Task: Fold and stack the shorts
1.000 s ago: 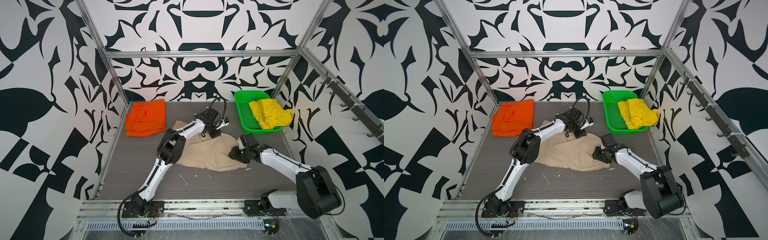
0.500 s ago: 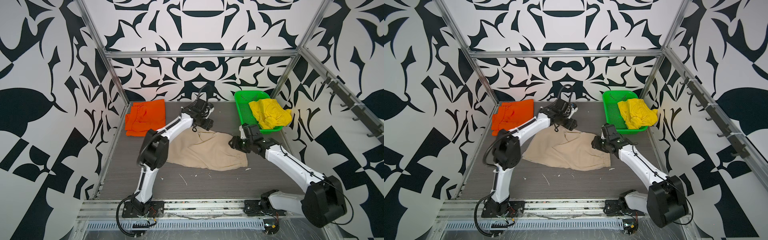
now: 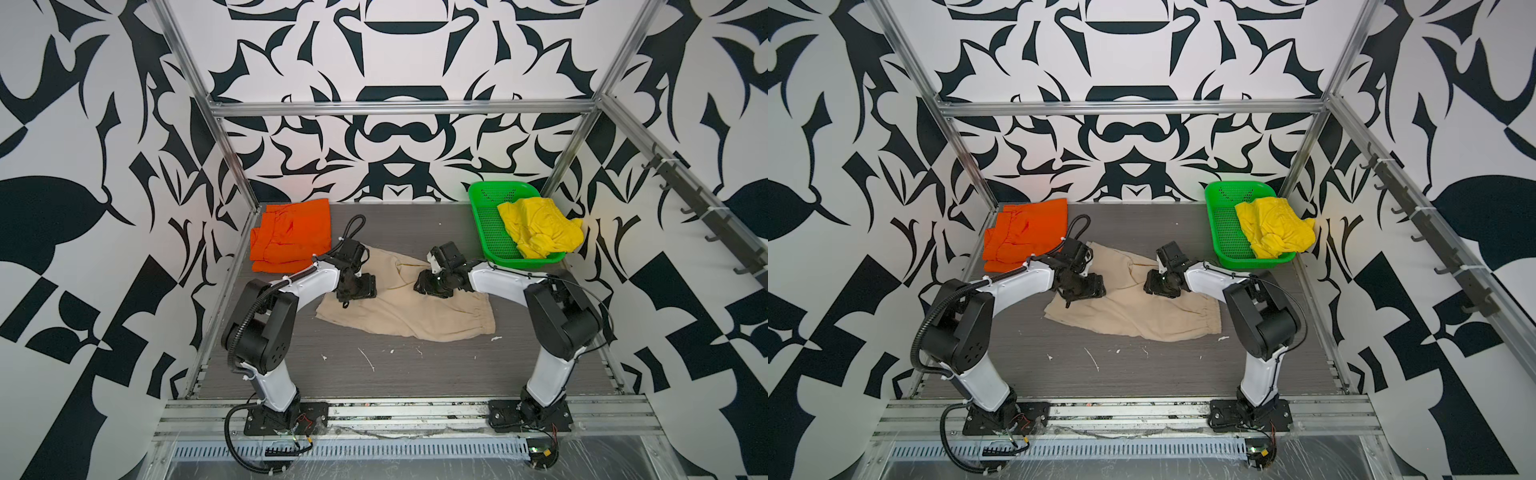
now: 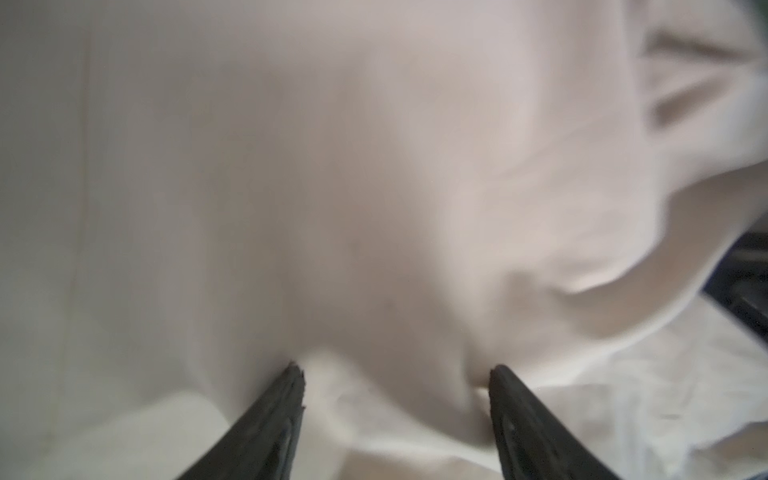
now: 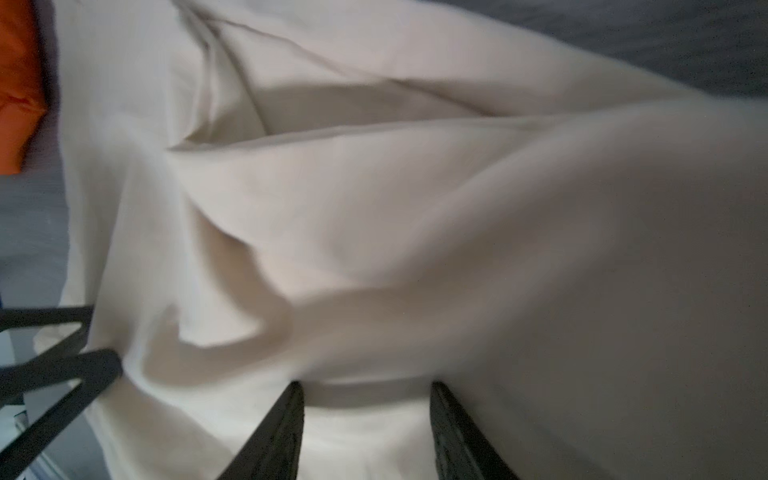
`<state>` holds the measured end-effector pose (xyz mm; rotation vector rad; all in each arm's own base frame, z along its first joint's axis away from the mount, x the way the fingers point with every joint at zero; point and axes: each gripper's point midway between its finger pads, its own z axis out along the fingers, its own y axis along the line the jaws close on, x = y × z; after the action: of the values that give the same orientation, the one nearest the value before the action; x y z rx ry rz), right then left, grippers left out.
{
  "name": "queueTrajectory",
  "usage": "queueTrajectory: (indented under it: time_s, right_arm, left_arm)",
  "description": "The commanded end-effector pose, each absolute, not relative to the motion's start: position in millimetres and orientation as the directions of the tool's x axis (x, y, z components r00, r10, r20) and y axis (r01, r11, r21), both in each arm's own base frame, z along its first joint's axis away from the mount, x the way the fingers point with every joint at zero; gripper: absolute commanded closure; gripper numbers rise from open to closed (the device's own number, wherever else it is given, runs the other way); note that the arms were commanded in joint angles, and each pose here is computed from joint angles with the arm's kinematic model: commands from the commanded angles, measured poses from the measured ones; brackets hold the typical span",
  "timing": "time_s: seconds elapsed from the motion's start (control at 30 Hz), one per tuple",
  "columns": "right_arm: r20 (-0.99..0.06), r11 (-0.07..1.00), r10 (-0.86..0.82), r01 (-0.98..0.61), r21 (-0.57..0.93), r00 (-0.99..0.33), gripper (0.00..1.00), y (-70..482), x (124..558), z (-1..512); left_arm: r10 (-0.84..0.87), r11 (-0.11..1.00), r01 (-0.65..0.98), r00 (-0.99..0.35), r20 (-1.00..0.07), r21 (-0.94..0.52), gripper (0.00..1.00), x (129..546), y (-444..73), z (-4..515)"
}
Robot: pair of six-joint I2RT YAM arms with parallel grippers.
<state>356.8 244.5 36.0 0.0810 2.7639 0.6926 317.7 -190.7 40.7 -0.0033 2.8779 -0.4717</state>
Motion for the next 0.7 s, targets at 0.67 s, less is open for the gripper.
queueTrajectory:
  time_s: [0.67]
  right_arm:
    - [-0.431,0.872,0.130,-0.104,0.478,-0.893,0.41,219.5,367.1,120.8]
  left_arm:
    - [-0.316,0.895,-0.140,-0.869,-0.381,-0.423,0.27,316.4,-141.1,103.2]
